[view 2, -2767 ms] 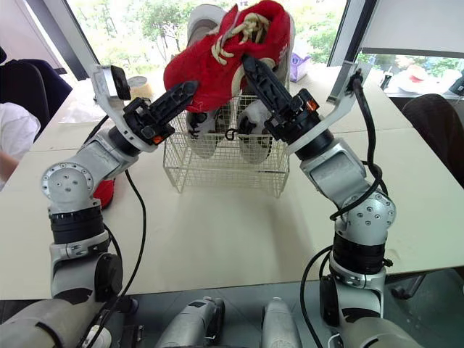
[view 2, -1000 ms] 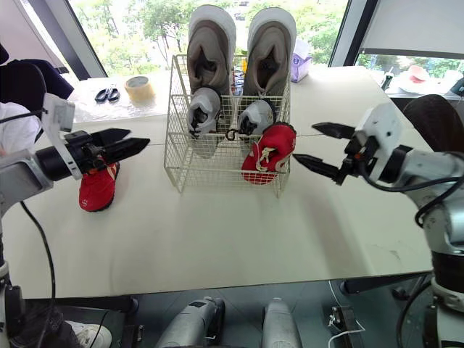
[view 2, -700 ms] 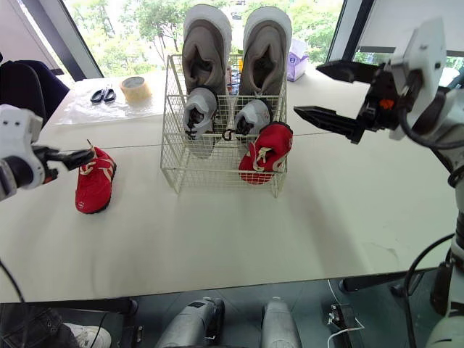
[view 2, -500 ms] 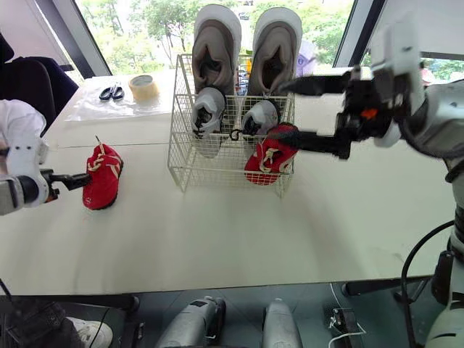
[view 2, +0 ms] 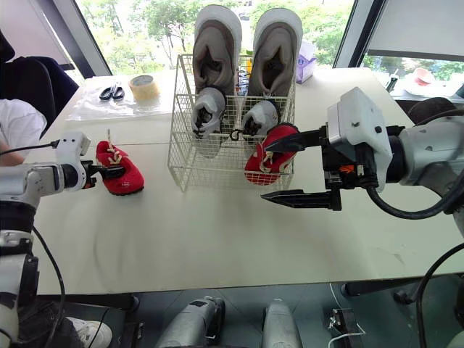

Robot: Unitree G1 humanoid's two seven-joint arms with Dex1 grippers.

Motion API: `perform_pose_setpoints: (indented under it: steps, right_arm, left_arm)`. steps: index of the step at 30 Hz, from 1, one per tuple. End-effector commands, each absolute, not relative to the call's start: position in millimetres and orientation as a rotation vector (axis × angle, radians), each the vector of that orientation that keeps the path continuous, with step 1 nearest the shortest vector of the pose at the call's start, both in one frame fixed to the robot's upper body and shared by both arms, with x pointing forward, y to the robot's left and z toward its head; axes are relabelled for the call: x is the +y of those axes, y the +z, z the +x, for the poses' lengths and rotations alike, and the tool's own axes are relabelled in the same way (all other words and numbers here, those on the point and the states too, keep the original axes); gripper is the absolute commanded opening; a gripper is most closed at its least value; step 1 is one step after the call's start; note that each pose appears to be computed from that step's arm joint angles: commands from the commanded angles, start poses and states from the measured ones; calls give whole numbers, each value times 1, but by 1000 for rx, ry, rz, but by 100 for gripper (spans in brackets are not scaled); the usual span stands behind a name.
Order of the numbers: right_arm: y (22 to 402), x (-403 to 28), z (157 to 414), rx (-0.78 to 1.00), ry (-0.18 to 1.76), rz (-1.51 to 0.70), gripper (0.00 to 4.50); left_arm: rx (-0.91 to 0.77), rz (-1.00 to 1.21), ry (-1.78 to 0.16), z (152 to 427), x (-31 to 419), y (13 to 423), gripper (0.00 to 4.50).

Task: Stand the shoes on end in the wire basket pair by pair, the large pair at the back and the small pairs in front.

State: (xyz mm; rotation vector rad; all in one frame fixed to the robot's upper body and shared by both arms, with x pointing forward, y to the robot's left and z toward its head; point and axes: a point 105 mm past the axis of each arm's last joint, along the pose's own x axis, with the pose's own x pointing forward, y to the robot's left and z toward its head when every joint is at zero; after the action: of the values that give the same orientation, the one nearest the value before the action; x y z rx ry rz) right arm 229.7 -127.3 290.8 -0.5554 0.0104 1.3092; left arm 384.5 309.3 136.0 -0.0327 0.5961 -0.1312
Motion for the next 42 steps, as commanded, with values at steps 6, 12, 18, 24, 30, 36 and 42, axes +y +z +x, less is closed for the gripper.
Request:
perform_pose_setpoints:
  steps: [6,12,18,24,30,36,42]
  right_arm:
    - [301,-125,225,-45,1272,-565,410]
    - [298,-126,229,-32,1253,-557,410]
    - [297,-125,234,-32,1261,-552,410]
    - [299,-125,239,-36,1268,-557,410]
    - [300,-124,240,-41,1271,-564,410]
    - [300,-125,237,-37,1257,-570,410]
    - [302,-126,234,-39,1239,-574,410]
  left_arm:
    - [564,-44,-144,400,303,138,140]
    - [-38,-136,-528,389,242,256,3]
    - [-541,-237,-786,326,179,340,3]
    - [-670,-81,-794,311,132,324,3]
    - [-883,226,-660,325,114,294,3]
    - [-1009,324,-527,337,102,272,3]
    - [-1075,482,-451,338,90,233,3]
